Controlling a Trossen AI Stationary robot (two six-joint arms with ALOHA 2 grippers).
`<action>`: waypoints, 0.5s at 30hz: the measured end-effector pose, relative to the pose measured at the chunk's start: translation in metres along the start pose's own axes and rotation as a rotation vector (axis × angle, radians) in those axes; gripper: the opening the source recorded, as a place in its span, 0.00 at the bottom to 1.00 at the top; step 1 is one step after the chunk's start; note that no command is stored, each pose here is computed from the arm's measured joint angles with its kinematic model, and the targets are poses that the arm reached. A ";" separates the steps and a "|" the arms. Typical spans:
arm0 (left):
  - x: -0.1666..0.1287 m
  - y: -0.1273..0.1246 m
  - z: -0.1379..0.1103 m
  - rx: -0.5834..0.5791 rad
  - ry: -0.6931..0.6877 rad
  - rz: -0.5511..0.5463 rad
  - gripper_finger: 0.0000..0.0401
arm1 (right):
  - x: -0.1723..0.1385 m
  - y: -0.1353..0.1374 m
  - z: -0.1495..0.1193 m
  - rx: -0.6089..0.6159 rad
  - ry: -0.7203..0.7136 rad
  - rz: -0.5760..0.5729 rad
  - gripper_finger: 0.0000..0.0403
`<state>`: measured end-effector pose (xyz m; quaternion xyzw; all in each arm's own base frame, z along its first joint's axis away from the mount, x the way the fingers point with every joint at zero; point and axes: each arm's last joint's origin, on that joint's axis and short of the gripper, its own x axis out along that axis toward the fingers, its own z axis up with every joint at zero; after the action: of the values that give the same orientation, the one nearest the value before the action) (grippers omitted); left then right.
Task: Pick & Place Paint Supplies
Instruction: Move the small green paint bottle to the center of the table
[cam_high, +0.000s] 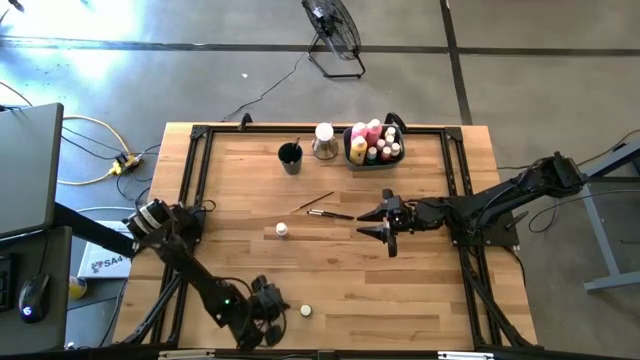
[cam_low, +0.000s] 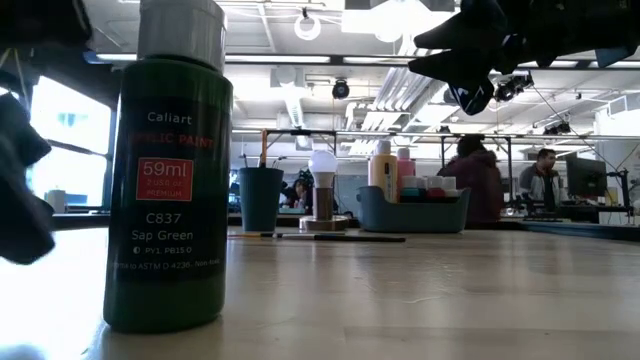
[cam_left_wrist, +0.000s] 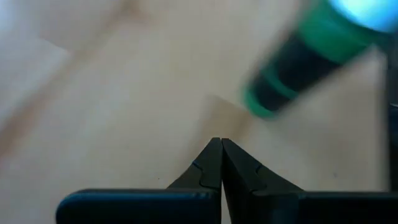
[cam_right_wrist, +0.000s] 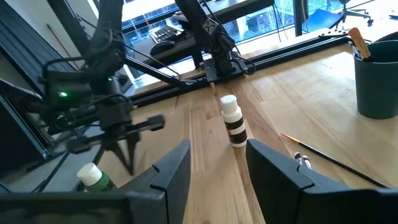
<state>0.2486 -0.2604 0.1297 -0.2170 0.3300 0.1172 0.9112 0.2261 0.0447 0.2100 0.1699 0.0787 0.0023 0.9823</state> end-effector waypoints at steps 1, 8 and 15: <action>-0.002 -0.005 0.000 -0.001 0.016 -0.022 0.00 | 0.000 0.000 0.000 0.000 0.000 0.000 0.37; -0.012 -0.029 0.006 -0.064 -0.005 -0.158 0.00 | 0.000 0.000 0.000 0.000 0.000 0.000 0.37; -0.007 -0.036 0.007 -0.104 -0.080 -0.203 0.00 | 0.000 0.000 0.000 0.042 0.002 0.003 0.37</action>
<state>0.2603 -0.2888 0.1507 -0.2913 0.2633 0.0498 0.9184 0.2261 0.0448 0.2099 0.1907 0.0795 0.0026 0.9784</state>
